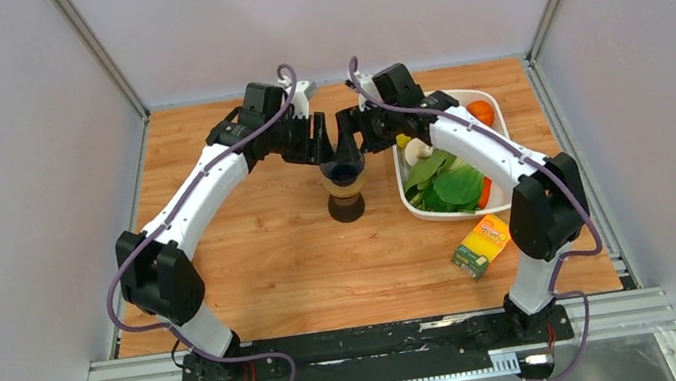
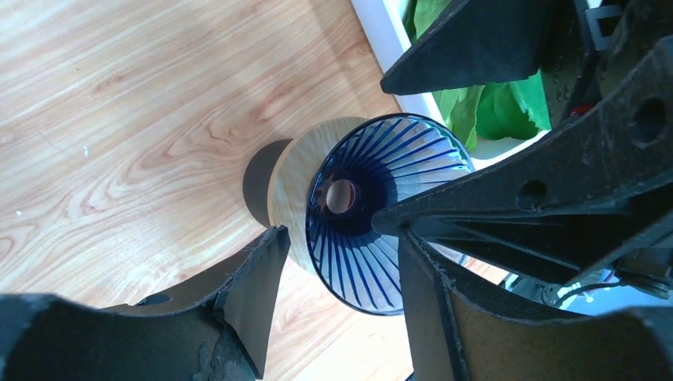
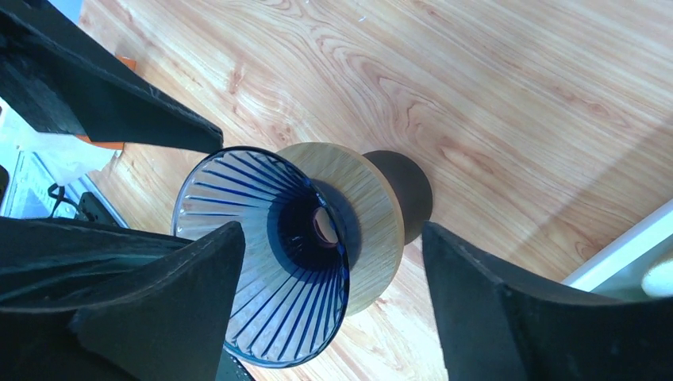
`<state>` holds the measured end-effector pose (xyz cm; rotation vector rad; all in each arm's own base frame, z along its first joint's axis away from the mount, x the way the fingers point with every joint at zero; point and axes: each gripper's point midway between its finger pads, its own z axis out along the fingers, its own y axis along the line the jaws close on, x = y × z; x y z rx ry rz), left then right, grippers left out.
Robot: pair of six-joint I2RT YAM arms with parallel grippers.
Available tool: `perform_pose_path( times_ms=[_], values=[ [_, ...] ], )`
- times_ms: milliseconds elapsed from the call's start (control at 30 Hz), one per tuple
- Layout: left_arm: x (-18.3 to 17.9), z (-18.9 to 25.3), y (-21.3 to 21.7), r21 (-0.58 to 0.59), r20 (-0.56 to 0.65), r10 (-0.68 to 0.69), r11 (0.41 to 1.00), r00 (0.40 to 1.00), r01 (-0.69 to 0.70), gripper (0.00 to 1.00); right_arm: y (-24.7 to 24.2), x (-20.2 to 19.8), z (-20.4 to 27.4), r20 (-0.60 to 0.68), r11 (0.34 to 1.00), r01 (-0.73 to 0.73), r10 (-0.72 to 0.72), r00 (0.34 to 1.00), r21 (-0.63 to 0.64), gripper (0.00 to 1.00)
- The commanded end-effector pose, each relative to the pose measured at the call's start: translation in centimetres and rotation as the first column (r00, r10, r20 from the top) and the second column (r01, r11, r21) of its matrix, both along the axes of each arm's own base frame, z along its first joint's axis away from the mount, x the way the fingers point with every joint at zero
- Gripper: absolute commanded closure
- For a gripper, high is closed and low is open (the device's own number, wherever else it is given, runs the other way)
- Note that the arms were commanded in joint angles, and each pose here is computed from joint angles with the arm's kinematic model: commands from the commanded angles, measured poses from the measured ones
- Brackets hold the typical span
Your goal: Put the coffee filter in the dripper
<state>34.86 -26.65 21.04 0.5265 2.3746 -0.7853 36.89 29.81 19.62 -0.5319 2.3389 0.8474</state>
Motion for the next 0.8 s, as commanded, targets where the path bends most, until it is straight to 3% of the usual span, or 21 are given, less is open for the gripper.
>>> perform_pose_path(
  times_ms=[0, 133, 333, 500, 767],
  values=[
    [0.0, 5.9, -0.1, -0.111, 0.169, -0.024, 0.993, 0.985, 0.043, 0.33, 0.2, -0.4, 5.7, 0.127, 0.994, -0.063, 0.051, 0.991, 0.086, 0.13],
    [-0.5, 8.8, 0.9, -0.113, 0.275, -0.024, 0.992, 0.961, 0.058, 0.29, -0.3, -0.2, 7.8, 0.186, 0.992, -0.071, 0.05, 0.981, 0.108, 0.07],
    [-0.2, 10.7, 4.4, -0.07, 0.326, 0.011, 0.998, 0.945, 0.013, 0.27, -1.7, 0.6, 10.2, 0.279, 0.991, -0.068, 0.034, 0.96, 0.114, 0.0],
    [-0.2, 10.1, 8.7, 0.047, 0.252, 0.029, 0.998, 0.967, -0.042, 0.27, -3.0, 2.0, 12.2, 0.381, 0.992, -0.089, 0.05, 0.923, 0.086, 0.0],
    [-1.1, 9.3, 19.3, 0.216, 0.209, 0.159, 0.955, 0.965, -0.204, 0.3, -3.0, 1.4, 13.2, 0.435, 0.974, -0.21, 0.153, 0.887, 0.085, 0.0]
  ],
)
